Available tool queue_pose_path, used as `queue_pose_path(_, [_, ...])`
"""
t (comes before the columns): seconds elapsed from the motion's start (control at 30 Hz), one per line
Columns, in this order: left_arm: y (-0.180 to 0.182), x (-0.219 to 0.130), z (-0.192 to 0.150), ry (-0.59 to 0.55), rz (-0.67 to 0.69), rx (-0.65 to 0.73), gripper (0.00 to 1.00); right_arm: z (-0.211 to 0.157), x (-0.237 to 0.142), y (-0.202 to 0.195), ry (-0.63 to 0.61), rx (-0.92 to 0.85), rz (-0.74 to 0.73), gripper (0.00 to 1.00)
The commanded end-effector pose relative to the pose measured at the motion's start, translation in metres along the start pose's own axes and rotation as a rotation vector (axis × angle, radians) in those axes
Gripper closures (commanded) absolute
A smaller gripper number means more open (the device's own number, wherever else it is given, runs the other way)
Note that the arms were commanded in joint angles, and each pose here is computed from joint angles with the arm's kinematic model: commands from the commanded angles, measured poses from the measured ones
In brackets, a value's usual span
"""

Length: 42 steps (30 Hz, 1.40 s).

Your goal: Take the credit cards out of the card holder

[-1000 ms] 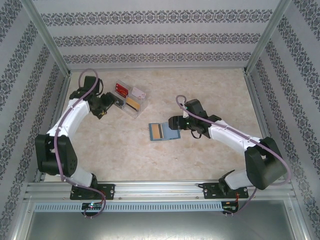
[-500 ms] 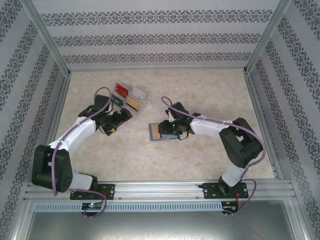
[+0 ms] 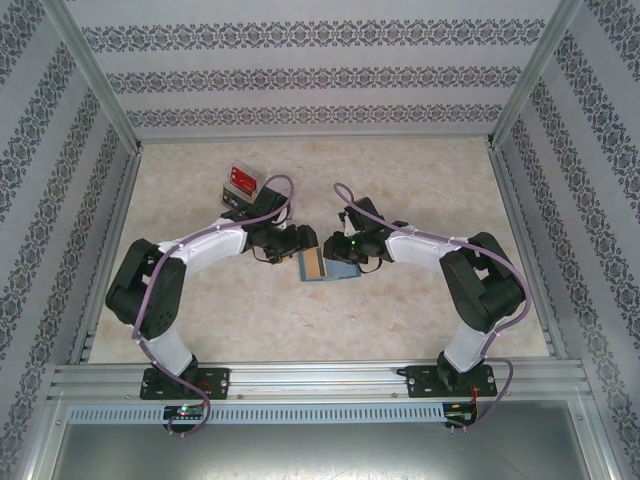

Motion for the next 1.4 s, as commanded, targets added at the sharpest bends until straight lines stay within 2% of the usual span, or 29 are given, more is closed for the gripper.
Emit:
queue_pose_path(0.0, [-0.015, 0.013, 0.001, 0.015, -0.029, 0.035, 0.34, 0.000, 0.006, -0.001, 0.014, 0.023, 0.032, 0.73])
queue_pose_path(0.17, [-0.006, 0.030, 0.002, 0.034, 0.004, -0.002, 0.53, -0.001, 0.012, -0.002, 0.034, 0.033, 0.049, 0.76])
queue_pose_path(0.4, [0.018, 0.047, -0.003, 0.051, 0.077, -0.052, 0.64, -0.002, 0.015, -0.003, 0.049, 0.030, 0.071, 0.79])
queue_pose_path(0.9, [0.052, 0.059, -0.017, 0.081, 0.163, -0.085, 0.69, -0.007, 0.025, -0.007, 0.077, 0.051, 0.096, 0.82])
queue_pose_path(1.37, [0.061, 0.062, -0.020, 0.088, 0.185, -0.093, 0.71, -0.008, 0.028, -0.002, 0.084, 0.051, 0.148, 0.79])
Point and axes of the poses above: each hand's point on the last joint's axis, 136 mm out from that joint toward the fingers, its own x axis out along the fingers, its own y axis along the line the jaws close on, z = x × y, the point moved 1 cm from there along -x, back along the fingers, and after that the axes turned 7 degrees about -x, right-handed, at the moved point
